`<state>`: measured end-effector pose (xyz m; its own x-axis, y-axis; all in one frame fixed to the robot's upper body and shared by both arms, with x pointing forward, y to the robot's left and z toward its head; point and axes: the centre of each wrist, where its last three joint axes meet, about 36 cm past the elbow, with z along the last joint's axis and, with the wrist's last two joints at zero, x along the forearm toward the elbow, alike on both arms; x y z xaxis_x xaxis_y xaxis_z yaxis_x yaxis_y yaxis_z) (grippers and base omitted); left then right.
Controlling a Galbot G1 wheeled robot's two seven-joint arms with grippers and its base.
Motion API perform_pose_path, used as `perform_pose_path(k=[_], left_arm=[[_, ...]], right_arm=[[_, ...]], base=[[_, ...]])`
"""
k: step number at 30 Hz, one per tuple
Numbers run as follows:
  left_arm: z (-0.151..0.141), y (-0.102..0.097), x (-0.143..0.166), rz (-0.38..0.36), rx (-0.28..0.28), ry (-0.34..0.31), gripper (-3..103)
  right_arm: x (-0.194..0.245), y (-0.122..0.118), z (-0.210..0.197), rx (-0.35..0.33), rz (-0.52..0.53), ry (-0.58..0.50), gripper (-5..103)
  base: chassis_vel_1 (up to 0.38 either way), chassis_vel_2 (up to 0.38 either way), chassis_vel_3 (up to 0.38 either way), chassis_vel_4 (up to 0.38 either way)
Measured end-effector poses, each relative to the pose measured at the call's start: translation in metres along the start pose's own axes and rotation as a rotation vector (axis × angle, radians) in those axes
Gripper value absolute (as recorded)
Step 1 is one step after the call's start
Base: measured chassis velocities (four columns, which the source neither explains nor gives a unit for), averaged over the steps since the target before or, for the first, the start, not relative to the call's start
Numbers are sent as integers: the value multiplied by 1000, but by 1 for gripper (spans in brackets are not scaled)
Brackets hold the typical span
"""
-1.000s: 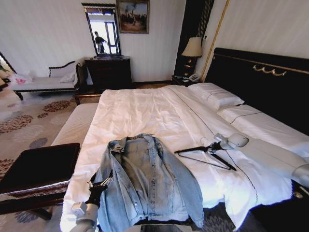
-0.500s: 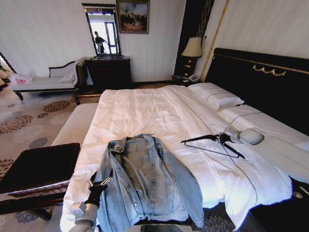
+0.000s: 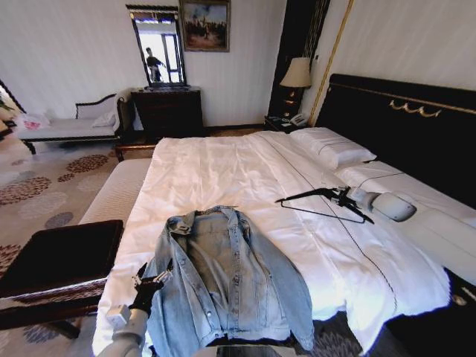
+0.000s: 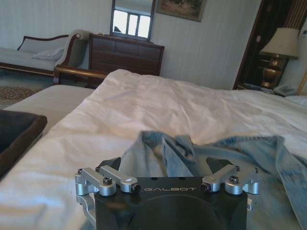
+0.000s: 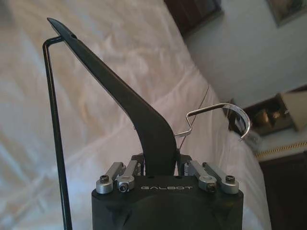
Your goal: Pick up the clothes from the bed and hang them on the clothes hanger.
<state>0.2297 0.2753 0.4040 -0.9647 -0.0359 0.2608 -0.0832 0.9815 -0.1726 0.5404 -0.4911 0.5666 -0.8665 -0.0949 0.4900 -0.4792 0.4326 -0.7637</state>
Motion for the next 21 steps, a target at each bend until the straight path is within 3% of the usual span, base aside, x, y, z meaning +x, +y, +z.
perform_pose_path(k=[6,10,15,21], left_arm=[[-31,10,-30,-10,20,-10,100],[-46,19,-47,1,-3,-18,100],[-55,15,-64,6,-5,-23,100],[-94,3,-126,82,-23,13,100]], right_arm=[[5,18,-27,-3,-10,-75,33],[7,35,-47,4,-19,-135,33],[6,44,-61,-6,-24,-172,33],[-3,61,-82,-10,-56,-218,33]], base=[[0,0,0,0],[0,0,0,0],[0,0,0,0],[0,0,0,0]])
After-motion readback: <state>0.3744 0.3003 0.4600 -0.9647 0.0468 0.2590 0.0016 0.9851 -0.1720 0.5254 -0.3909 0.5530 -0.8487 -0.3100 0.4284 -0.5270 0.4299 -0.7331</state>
